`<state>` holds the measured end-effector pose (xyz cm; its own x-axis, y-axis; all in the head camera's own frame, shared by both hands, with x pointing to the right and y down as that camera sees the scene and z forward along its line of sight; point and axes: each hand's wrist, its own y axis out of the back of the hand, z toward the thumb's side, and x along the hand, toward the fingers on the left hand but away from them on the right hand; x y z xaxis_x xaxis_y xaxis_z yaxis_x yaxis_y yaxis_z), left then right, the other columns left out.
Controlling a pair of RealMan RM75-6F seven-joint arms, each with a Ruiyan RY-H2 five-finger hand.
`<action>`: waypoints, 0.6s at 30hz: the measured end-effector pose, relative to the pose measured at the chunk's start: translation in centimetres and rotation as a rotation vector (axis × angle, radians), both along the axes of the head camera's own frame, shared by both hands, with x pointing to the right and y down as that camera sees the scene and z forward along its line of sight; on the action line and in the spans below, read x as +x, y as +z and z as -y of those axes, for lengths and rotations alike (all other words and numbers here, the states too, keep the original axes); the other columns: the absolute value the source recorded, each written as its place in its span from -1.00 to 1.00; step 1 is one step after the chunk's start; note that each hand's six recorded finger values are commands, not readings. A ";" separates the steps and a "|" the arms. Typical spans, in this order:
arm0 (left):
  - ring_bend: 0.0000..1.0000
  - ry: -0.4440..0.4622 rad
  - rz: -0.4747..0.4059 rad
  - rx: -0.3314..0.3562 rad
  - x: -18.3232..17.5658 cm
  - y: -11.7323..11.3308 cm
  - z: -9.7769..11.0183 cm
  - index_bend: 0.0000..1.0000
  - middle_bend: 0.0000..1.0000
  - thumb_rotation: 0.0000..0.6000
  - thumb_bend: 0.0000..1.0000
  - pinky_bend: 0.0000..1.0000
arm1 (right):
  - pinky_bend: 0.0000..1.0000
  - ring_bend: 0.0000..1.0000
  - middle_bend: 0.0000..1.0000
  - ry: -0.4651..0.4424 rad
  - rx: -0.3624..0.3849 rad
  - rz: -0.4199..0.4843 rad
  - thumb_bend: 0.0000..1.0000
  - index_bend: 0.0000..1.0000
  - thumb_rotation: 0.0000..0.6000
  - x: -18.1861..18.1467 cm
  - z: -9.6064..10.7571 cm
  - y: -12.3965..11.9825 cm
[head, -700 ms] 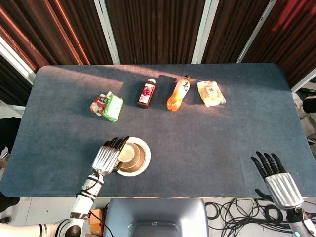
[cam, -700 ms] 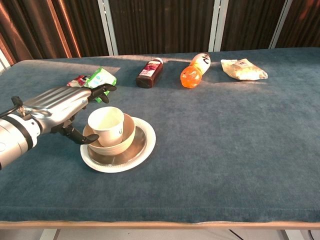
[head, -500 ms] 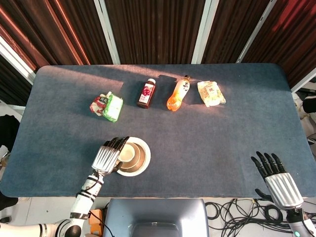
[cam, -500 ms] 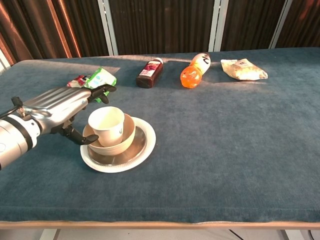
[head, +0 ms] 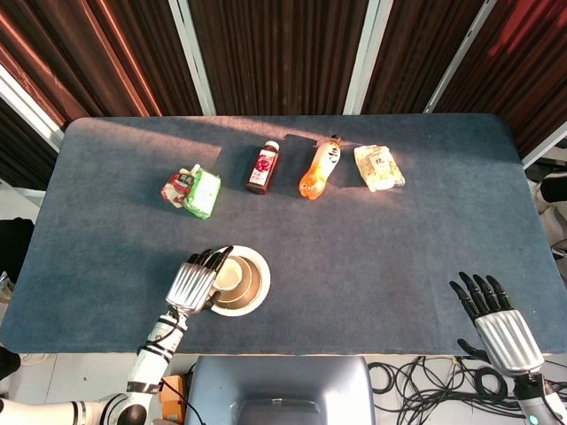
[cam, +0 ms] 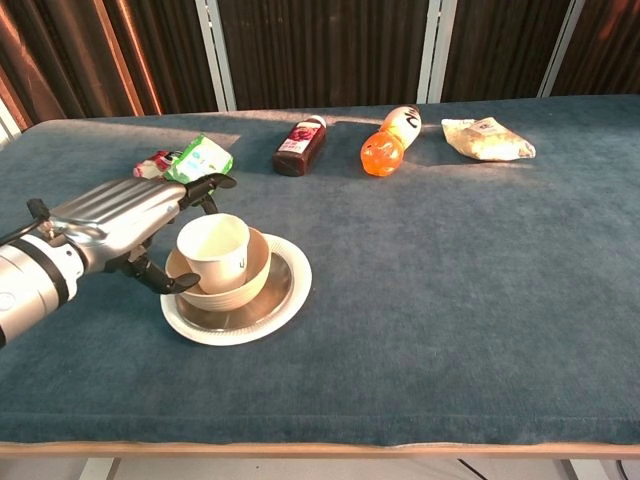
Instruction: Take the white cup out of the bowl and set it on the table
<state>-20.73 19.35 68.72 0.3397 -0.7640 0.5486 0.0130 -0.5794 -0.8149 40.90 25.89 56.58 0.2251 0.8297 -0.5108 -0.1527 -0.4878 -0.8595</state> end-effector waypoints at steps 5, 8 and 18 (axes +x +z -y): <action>-0.39 0.002 -0.008 0.003 0.2 0.2 -0.2 -0.63 -0.25 1.00 -0.44 -0.22 | -0.89 -1.00 -1.00 -0.001 -0.002 0.001 -1.00 -1.00 1.00 0.0 -0.1 0.0; -0.30 -0.003 -0.017 0.015 0.3 0.1 -0.1 -0.53 -0.15 1.00 -0.43 -0.15 | -0.89 -1.00 -1.00 -0.001 -0.002 0.000 -1.00 -1.00 1.00 0.0 -0.1 0.0; -0.19 -0.030 -0.064 0.042 -0.3 -1.3 0.5 -0.41 -0.01 1.00 -0.42 -0.10 | -0.89 -1.00 -1.00 -0.003 -0.003 -0.004 -1.00 -1.00 1.00 0.0 -0.1 0.1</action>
